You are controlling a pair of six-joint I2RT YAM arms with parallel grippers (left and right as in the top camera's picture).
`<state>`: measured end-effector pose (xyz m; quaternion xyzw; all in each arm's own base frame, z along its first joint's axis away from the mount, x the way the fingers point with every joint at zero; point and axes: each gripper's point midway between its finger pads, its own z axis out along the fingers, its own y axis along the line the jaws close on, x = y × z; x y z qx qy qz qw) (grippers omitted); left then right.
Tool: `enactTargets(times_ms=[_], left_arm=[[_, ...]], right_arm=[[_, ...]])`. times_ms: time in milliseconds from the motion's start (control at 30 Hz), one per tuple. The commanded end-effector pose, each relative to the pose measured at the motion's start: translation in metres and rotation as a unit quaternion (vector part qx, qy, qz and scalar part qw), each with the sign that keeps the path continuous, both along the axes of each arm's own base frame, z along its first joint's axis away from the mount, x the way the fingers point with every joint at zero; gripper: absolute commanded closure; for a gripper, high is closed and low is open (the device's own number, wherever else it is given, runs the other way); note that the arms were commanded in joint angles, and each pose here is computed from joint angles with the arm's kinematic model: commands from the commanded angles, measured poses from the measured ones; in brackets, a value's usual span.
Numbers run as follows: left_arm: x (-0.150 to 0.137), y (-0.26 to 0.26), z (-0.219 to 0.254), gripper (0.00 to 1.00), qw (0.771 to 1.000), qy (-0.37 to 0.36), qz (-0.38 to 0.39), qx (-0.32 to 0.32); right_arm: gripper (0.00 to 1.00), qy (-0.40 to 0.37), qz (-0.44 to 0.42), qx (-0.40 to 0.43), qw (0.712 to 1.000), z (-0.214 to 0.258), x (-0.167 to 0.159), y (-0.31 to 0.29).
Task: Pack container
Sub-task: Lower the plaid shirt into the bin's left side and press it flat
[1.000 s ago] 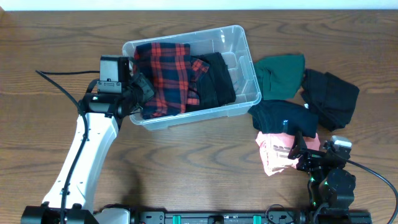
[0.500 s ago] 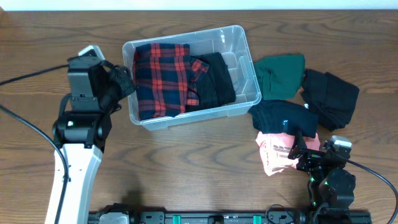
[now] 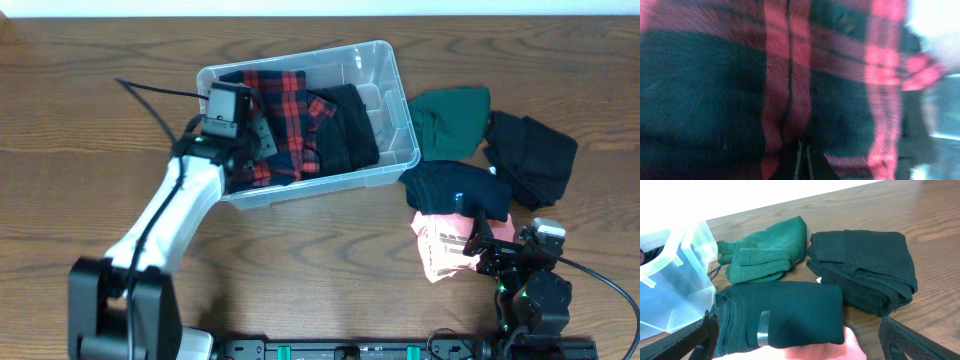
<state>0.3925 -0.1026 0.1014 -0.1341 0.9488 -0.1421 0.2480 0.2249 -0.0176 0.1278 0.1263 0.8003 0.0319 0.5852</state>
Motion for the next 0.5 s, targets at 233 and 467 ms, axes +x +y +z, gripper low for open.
enactTargets(times_ms=[233, 467], left_arm=[[-0.001, 0.001, -0.086, 0.94, 0.995, 0.092, -0.005, 0.026], [0.001, 0.027, -0.087, 0.94, 0.994, 0.100, 0.027, 0.033]], right_arm=[[0.01, -0.002, -0.008, 0.004, 1.000, 0.000, 0.000, -0.002], [0.01, -0.002, -0.008, 0.004, 1.000, 0.000, 0.000, -0.002]])
